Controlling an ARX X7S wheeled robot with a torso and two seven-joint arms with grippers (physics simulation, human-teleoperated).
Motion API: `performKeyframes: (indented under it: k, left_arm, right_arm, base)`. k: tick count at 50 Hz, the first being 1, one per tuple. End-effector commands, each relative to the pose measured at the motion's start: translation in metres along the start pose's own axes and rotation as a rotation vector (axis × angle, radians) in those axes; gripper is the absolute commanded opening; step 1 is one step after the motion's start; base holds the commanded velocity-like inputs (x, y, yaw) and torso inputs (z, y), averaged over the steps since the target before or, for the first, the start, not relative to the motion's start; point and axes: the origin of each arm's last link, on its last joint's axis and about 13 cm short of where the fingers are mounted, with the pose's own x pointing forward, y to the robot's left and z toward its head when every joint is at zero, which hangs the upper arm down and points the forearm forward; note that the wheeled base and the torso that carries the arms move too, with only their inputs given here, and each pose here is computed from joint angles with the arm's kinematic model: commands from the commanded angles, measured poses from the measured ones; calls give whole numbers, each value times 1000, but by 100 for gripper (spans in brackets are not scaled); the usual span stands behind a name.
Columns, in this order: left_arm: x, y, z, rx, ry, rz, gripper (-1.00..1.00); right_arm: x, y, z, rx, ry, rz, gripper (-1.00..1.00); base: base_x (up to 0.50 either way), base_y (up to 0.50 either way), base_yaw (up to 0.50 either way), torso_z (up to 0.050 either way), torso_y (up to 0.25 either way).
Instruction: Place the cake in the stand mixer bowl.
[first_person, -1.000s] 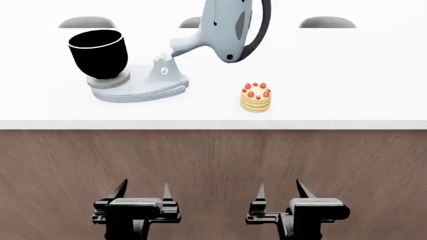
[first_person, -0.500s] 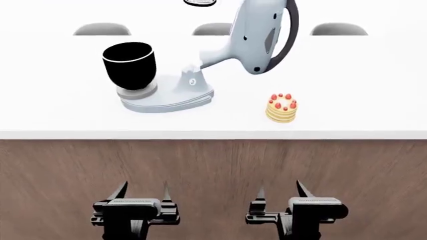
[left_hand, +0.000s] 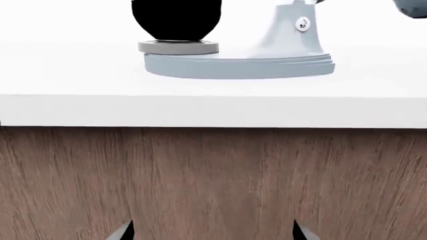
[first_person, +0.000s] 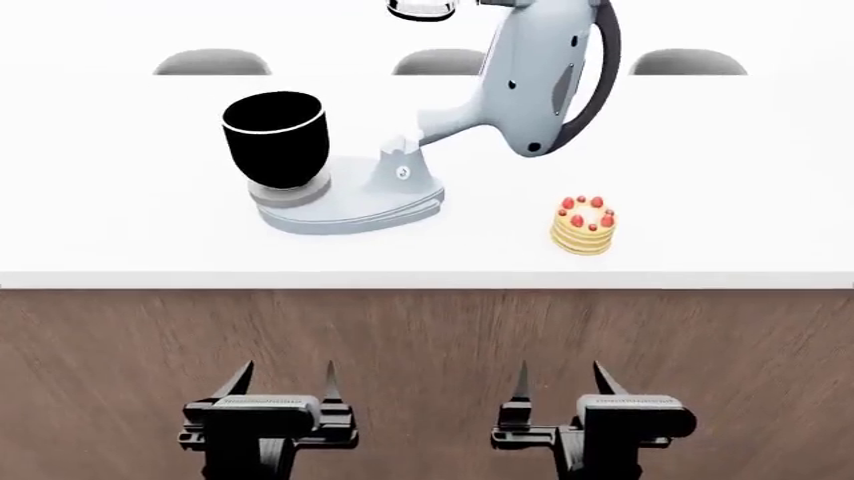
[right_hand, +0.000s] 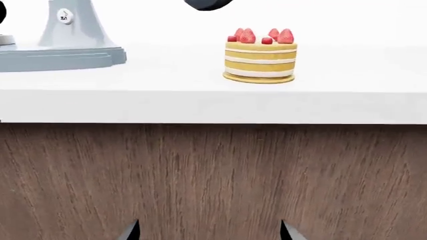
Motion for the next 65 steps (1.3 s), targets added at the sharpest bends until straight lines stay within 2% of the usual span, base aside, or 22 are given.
performKeyframes:
  k: [1, 10, 12, 17, 18, 19, 20, 21, 22, 23, 24, 25, 27, 30, 31, 33, 34, 39, 42, 53, 54, 65]
  left_arm:
    - [1, 0, 2, 2, -4, -2, 100]
    - [0, 0, 2, 3, -8, -2, 100]
    - [-8, -3, 11, 2, 16, 3, 100]
    - [-42, -8, 63, -28, 70, -106, 100]
    - [-42, -8, 64, -28, 70, -106, 100]
    - [-52, -8, 85, -28, 65, -135, 100]
    - [-61, -9, 104, -41, 54, -164, 100]
    - [-67, -10, 121, -72, 43, -199, 100]
    - [-68, -6, 125, -4, 97, -177, 100]
    - [-65, 2, 137, 34, 61, -113, 100]
    - [-62, 6, 151, 59, 21, -61, 100]
    - [-60, 7, 165, 63, -23, -28, 100]
    - [-63, 4, 186, 33, -39, 15, 100]
    - [-82, 2, 206, -6, 80, -246, 100]
    - [-83, 3, 214, 15, 58, -260, 100]
    - [-85, 5, 225, 4, 40, -260, 100]
    - [-86, 6, 228, 21, 31, -257, 100]
    - [-87, 5, 234, 41, 24, -270, 100]
    - [-87, 7, 234, 27, 9, -270, 100]
    - [-87, 9, 235, 28, -5, -257, 100]
    - [-87, 9, 235, 29, -6, -255, 100]
    - [-87, 9, 236, 26, -12, -260, 100]
  right_arm:
    - [-1, 1, 1, 4, 10, 9, 100]
    - [-2, 0, 3, 2, 4, 7, 100]
    - [-4, -2, 9, 6, -1, -1, 100]
    - [-33, -9, 54, -28, 13, -6, 100]
    - [-33, -9, 55, -28, 14, -6, 100]
    - [-44, -13, 73, -53, 21, -36, 100]
    - [-56, -18, 93, -28, 30, 18, 100]
    - [-65, -18, 105, -50, 53, 42, 100]
    - [-70, -20, 116, -53, 58, 46, 100]
    - [-72, -22, 124, -72, 55, 48, 100]
    - [-69, -32, 134, -130, 21, 4, 100]
    - [-67, -39, 147, -158, -25, -57, 100]
    - [-70, -39, 164, -140, -43, -95, 100]
    - [-79, -35, 180, -42, 87, 92, 100]
    - [-82, -35, 184, -52, 123, 168, 100]
    - [-82, -36, 188, -38, 131, 190, 100]
    - [-82, -37, 190, -108, 94, 136, 100]
    - [-83, -41, 202, -95, 76, 137, 100]
    - [-82, -42, 200, -81, 76, 185, 100]
    - [-82, -42, 198, -88, 69, 171, 100]
    - [-80, -42, 197, -108, 68, 138, 100]
    - [-84, -43, 197, -87, 56, 164, 100]
  base:
    - [500, 0, 0, 50, 0]
    - [500, 0, 0, 50, 0]
    - [0, 0, 0, 0, 0]
    - [0, 0, 0, 0, 0]
    - [0, 0, 0, 0, 0]
    - [0, 0, 0, 0, 0]
    - [0, 0, 0, 0, 0]
    - [0, 0, 0, 0, 0]
    - [0, 0, 0, 0, 0]
    - [0, 0, 0, 0, 0]
    - [0, 0, 0, 0, 0]
    - [0, 0, 0, 0, 0]
    - [0, 0, 0, 0, 0]
    - [0, 0, 0, 0, 0]
    - [0, 0, 0, 0, 0]
    - [0, 0, 0, 0, 0]
    - [0, 0, 0, 0, 0]
    - [0, 0, 0, 0, 0]
    - [281, 0, 0, 0, 0]
    - [500, 0, 0, 0, 0]
    - [492, 0, 0, 0, 0]
    - [226, 0, 0, 0, 0]
